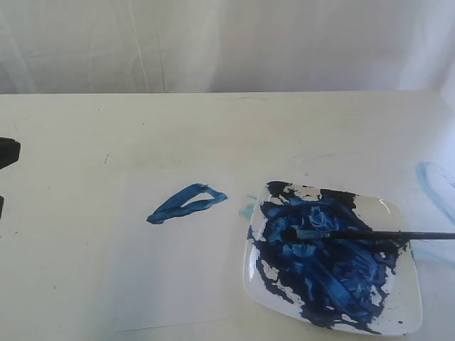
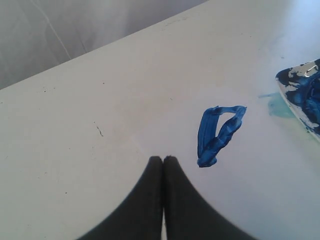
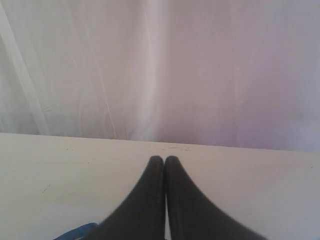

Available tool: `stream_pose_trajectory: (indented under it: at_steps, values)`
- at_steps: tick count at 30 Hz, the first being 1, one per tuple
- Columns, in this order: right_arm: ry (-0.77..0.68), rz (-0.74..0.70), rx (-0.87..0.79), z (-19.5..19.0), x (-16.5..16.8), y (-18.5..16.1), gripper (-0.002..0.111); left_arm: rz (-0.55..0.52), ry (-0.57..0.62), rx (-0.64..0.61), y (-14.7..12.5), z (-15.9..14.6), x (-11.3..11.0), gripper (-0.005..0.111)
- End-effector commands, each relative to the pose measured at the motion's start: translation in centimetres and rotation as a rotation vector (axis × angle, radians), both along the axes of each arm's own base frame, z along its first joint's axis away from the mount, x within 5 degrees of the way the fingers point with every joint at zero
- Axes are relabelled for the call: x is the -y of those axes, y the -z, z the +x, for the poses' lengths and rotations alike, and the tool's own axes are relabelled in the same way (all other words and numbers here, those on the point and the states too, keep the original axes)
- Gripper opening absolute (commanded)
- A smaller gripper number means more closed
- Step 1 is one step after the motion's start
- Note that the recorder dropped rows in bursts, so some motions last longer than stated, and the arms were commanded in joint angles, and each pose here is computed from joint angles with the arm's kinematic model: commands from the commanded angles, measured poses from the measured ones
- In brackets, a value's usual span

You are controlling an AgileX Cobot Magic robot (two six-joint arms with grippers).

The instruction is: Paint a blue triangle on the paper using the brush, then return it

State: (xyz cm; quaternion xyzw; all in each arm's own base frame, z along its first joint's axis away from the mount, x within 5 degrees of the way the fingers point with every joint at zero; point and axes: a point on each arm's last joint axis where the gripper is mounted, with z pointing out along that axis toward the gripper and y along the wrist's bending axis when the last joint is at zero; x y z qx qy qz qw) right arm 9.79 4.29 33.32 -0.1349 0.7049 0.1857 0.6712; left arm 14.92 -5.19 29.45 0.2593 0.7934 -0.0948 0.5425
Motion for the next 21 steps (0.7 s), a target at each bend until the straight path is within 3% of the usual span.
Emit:
stream_pose_trajectory:
  at_steps: [1,12,21]
  values:
    - [-0.016,0.012,0.001,-0.2,-0.1,-0.1,0.0,-0.024,-0.007,-0.01,0.1,-0.1,0.0,0.0]
    - [-0.005,0.022,0.049,-1.0,0.1,-0.6,0.0,-0.024,-0.007,-0.01,0.1,-0.1,0.0,0.0]
    - [-0.032,0.24,0.235,-6.6,1.1,-2.4,0.0,-0.024,-0.006,-0.011,0.1,-0.1,0.0,0.0]
